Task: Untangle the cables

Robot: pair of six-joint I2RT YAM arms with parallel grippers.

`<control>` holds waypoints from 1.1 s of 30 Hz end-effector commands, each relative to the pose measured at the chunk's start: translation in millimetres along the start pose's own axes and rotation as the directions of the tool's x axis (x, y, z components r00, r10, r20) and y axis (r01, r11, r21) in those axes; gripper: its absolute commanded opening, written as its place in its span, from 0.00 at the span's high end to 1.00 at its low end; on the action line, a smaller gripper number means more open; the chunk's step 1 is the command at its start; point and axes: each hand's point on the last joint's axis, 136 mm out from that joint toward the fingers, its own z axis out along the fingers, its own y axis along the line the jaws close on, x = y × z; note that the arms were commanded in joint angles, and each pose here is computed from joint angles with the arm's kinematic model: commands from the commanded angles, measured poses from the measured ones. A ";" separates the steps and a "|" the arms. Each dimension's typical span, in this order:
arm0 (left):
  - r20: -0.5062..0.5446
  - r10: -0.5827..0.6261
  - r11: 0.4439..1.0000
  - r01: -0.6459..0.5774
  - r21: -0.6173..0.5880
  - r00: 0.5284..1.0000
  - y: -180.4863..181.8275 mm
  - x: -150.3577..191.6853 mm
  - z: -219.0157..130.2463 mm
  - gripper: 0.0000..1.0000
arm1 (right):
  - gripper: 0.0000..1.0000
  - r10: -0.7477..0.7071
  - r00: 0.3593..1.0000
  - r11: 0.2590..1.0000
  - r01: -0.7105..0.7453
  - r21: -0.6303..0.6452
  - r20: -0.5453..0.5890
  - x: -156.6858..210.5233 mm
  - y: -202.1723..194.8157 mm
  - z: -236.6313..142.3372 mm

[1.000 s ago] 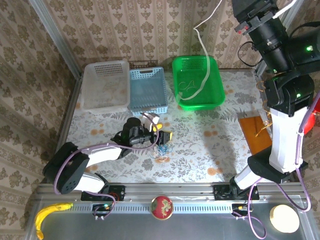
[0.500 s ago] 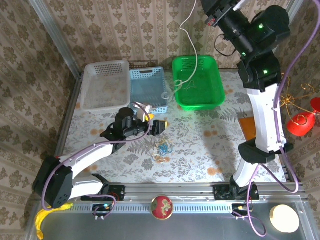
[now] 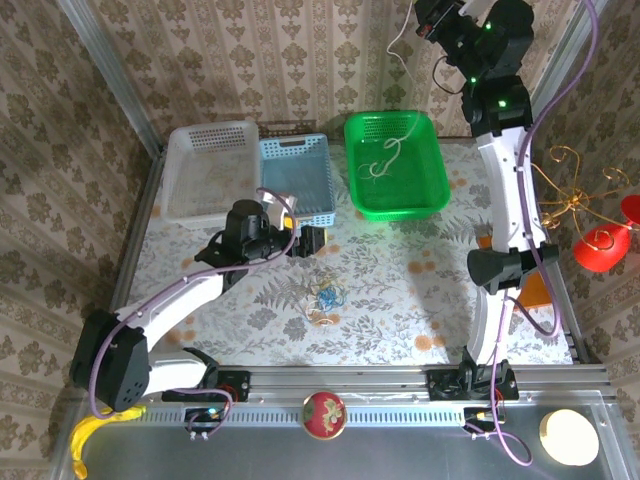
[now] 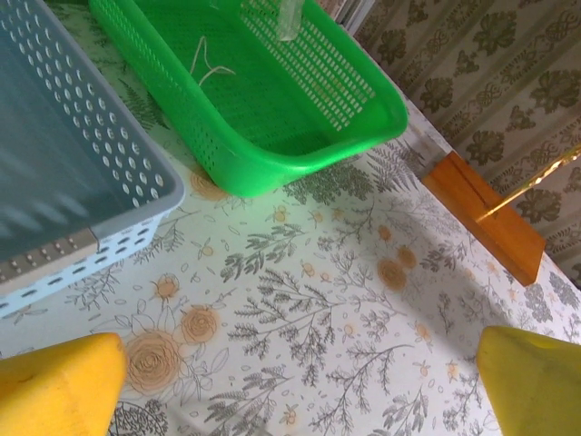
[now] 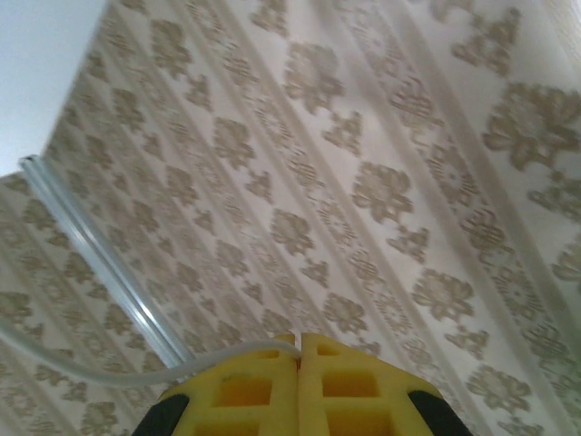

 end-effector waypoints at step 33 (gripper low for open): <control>0.028 -0.042 0.999 0.043 -0.022 0.999 -11.7 -15.6 -31.1 0.00 | 0.40 0.005 0.848 0.882 0.245 0.402 -0.529 222.1 -141.2 -13.6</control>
